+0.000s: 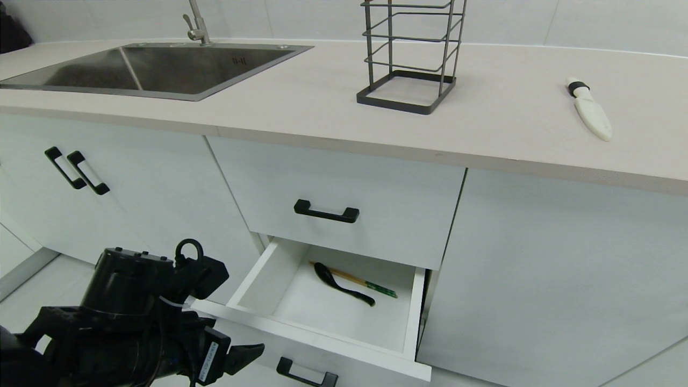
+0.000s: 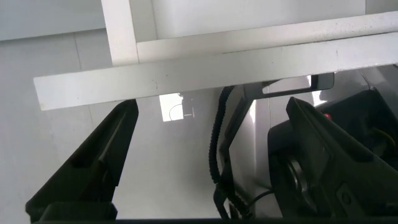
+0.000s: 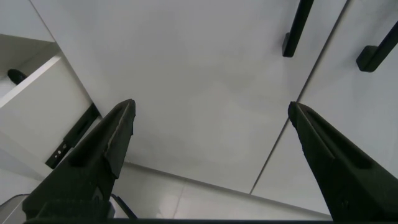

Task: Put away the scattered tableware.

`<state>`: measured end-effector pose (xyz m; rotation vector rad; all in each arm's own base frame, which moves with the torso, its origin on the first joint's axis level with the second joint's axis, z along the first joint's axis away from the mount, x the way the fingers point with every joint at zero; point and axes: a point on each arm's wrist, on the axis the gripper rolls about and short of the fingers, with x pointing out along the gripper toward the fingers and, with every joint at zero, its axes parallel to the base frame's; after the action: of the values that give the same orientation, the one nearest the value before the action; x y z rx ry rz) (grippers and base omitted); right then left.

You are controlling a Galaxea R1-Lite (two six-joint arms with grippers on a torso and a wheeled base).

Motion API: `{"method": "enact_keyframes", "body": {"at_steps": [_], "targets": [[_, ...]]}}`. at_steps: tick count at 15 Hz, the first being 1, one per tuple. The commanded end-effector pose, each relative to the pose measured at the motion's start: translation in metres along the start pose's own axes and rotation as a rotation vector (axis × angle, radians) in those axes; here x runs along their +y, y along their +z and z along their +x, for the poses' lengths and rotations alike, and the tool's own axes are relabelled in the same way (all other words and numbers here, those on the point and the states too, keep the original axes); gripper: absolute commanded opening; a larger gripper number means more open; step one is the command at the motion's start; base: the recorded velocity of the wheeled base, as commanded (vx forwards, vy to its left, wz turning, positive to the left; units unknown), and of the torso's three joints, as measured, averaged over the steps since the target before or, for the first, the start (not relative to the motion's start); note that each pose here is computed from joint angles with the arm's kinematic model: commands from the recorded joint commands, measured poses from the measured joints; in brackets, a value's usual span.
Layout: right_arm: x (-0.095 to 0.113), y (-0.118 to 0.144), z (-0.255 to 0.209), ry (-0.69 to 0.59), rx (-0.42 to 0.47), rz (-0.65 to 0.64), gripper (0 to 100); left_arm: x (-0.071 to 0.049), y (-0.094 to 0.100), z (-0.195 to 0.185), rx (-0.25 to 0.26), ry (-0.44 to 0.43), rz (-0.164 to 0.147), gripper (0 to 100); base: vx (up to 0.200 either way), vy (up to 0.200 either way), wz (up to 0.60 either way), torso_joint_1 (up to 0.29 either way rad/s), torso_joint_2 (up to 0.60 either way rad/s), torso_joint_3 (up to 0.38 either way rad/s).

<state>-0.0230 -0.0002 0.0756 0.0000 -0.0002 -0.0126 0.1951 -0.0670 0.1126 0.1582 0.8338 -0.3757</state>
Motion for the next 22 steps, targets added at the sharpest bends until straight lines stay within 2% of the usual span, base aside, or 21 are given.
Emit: {"method": "enact_keyframes", "body": {"at_steps": [1, 4, 10, 13, 16, 22], "targets": [[0.000, 0.000, 0.000, 0.000, 0.002, 0.000, 100, 0.000, 0.003, 0.005, -0.001, 0.000, 0.000, 100, 0.000, 0.000, 0.00, 0.000, 0.00, 0.000], [0.000, 0.000, 0.000, 0.000, 0.002, 0.000, 100, 0.001, 0.007, 0.014, -0.041, 0.002, 0.002, 100, 0.000, 0.000, 0.00, 0.000, 0.00, 0.000], [0.000, 0.000, 0.000, 0.000, 0.002, 0.000, 100, 0.001, 0.012, 0.015, -0.055, 0.003, 0.002, 100, 0.000, 0.000, 0.00, 0.000, 0.00, 0.000], [0.000, 0.000, 0.000, 0.000, 0.002, 0.000, 100, 0.002, 0.024, 0.022, -0.078, 0.004, 0.004, 100, 0.000, 0.000, 0.00, 0.000, 0.00, 0.000], [0.000, 0.000, 0.000, 0.000, 0.002, 0.000, 100, 0.003, 0.032, 0.033, -0.073, 0.003, 0.003, 100, 0.000, 0.000, 0.00, 0.000, 0.00, 0.000], [0.000, 0.000, 0.000, 0.000, 0.002, 0.000, 100, 0.005, 0.053, 0.045, -0.139, 0.006, 0.004, 100, 0.000, 0.000, 0.00, 0.000, 0.00, 0.000]]}}
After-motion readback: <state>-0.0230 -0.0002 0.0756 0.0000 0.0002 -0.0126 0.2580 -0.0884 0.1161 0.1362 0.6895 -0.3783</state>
